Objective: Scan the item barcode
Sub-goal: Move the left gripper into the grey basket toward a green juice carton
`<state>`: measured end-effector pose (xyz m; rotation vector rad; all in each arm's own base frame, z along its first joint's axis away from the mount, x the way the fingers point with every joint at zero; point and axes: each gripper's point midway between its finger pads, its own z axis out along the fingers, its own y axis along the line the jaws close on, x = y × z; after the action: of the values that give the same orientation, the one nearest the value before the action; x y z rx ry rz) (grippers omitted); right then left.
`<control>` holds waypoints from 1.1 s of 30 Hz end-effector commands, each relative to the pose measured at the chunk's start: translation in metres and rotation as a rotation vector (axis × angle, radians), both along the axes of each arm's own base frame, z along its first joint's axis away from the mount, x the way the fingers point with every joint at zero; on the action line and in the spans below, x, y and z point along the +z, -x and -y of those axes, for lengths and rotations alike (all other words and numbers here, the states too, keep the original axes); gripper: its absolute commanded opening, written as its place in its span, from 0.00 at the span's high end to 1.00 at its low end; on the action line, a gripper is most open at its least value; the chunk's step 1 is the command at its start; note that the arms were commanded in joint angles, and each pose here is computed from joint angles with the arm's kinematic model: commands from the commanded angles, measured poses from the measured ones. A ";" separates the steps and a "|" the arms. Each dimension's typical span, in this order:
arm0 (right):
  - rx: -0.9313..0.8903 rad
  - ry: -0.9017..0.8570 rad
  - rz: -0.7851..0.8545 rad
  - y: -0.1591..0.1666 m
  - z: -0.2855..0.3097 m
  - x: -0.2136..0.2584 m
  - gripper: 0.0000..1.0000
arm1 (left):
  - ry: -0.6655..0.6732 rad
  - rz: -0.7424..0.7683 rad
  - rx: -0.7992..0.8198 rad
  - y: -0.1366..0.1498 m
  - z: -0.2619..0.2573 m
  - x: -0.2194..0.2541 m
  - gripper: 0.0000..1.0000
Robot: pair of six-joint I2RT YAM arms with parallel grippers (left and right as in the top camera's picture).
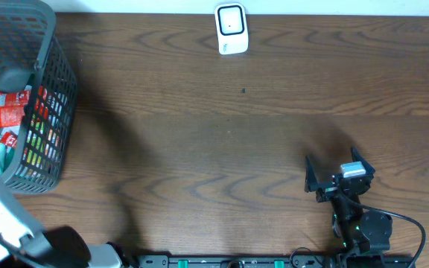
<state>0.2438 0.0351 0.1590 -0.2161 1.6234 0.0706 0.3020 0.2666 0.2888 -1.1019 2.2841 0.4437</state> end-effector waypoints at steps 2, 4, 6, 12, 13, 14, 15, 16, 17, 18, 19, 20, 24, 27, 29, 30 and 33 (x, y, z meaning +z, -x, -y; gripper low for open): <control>-0.002 -0.011 -0.001 0.000 0.000 0.000 0.01 | 0.111 -0.150 -0.107 -0.005 0.006 -0.051 0.17; -0.002 -0.011 -0.001 0.000 0.000 0.000 0.01 | 0.170 -0.191 -0.122 -0.005 0.012 -0.068 0.17; -0.002 -0.011 -0.001 0.000 0.000 0.000 0.01 | 0.234 -0.225 -0.181 -0.007 0.022 -0.082 0.18; -0.003 -0.011 -0.001 0.000 0.001 0.000 0.01 | 0.331 -0.316 -0.223 -0.004 0.029 -0.114 0.23; -0.003 -0.011 -0.001 0.000 0.001 0.000 0.01 | 0.341 -0.327 -0.223 -0.004 0.030 -0.119 0.25; -0.002 -0.011 -0.001 0.000 0.000 0.000 0.01 | 0.353 -0.340 -0.222 -0.004 0.030 -0.124 0.27; -0.003 -0.011 -0.001 0.000 0.001 0.000 0.01 | 0.363 -0.351 -0.221 -0.004 0.030 -0.128 0.28; -0.002 -0.011 -0.001 0.000 0.000 0.000 0.01 | 0.372 -0.361 -0.221 -0.004 0.030 -0.133 0.28; -0.002 -0.011 -0.001 0.000 0.000 0.000 0.01 | 0.381 -0.370 -0.221 -0.004 0.030 -0.137 0.28; -0.002 -0.011 -0.001 0.000 0.000 0.000 0.01 | 0.389 -0.379 -0.220 -0.004 0.030 -0.142 0.28; -0.002 -0.011 -0.001 0.000 0.000 0.000 0.01 | 0.398 -0.387 -0.220 -0.004 0.030 -0.146 0.28; -0.002 -0.011 -0.001 0.000 0.000 0.000 0.01 | 0.408 -0.397 -0.220 -0.004 0.030 -0.150 0.28; -0.002 -0.011 -0.001 0.000 0.000 0.000 0.01 | 0.456 -0.432 -0.226 -0.005 0.033 -0.171 0.28; -0.002 -0.011 -0.001 0.000 0.000 0.000 0.01 | 0.477 -0.455 -0.225 -0.004 0.033 -0.182 0.28; -0.002 -0.011 -0.001 0.000 0.000 0.000 0.01 | 0.492 -0.470 -0.225 -0.004 0.034 -0.189 0.28; -0.003 -0.011 -0.001 0.000 0.001 0.000 0.01 | 0.496 -0.474 -0.225 -0.004 0.034 -0.191 0.28; -0.002 -0.011 -0.001 0.000 0.000 0.000 0.01 | 0.538 -0.458 -0.277 -0.008 0.042 -0.199 0.28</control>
<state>0.2438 0.0351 0.1590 -0.2164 1.6234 0.0703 0.3086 0.2344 0.1005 -1.0294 2.9865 0.0529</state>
